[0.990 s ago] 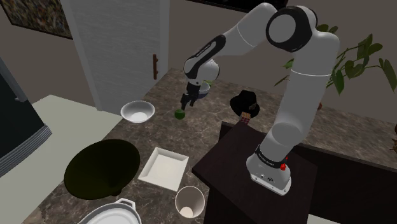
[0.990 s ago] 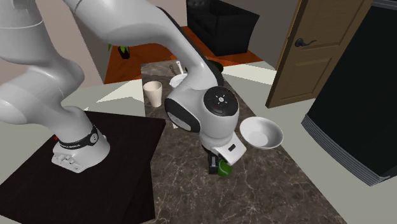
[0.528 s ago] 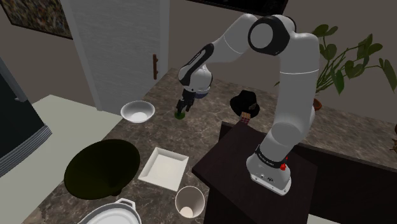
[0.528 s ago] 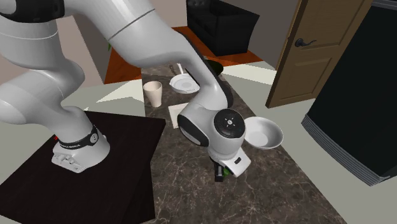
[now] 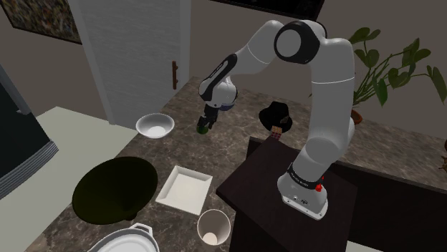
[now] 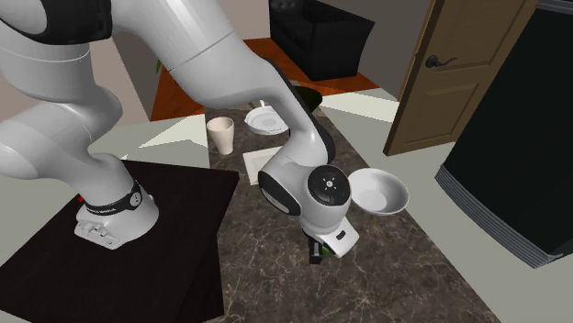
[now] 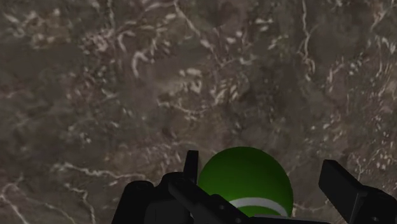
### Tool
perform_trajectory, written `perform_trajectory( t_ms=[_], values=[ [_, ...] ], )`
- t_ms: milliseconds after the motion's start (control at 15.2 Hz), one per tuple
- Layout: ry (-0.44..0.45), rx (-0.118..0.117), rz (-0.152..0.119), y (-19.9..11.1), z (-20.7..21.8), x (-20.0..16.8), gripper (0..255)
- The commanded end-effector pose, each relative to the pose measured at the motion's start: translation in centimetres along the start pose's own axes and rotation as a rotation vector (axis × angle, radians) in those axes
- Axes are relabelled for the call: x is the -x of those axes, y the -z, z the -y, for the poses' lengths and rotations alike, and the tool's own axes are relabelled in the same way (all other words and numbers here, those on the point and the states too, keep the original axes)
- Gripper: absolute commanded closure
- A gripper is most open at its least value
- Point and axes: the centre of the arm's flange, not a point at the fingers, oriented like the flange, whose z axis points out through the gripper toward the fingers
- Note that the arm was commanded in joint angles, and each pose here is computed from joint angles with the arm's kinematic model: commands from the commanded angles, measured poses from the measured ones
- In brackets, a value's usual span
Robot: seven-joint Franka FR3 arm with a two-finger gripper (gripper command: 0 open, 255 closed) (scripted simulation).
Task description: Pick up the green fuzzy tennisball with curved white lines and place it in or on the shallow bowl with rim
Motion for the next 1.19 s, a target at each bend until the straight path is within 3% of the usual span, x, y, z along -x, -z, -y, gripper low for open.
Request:
perform_trajectory(
  t_ms=[0,132,198,792,858,1122],
  values=[
    [0.000,0.000,0.000,0.0,0.0,0.0,0],
    [0.000,0.000,0.000,0.0,0.0,0.0,0],
    [0.000,0.000,0.000,0.0,0.0,0.0,255],
    [0.000,0.000,0.000,0.0,0.0,0.0,255],
    [0.000,0.000,0.000,0.0,0.0,0.0,0],
    [0.120,0.102,-0.033,3.1,1.4,-3.6,0]
  ],
)
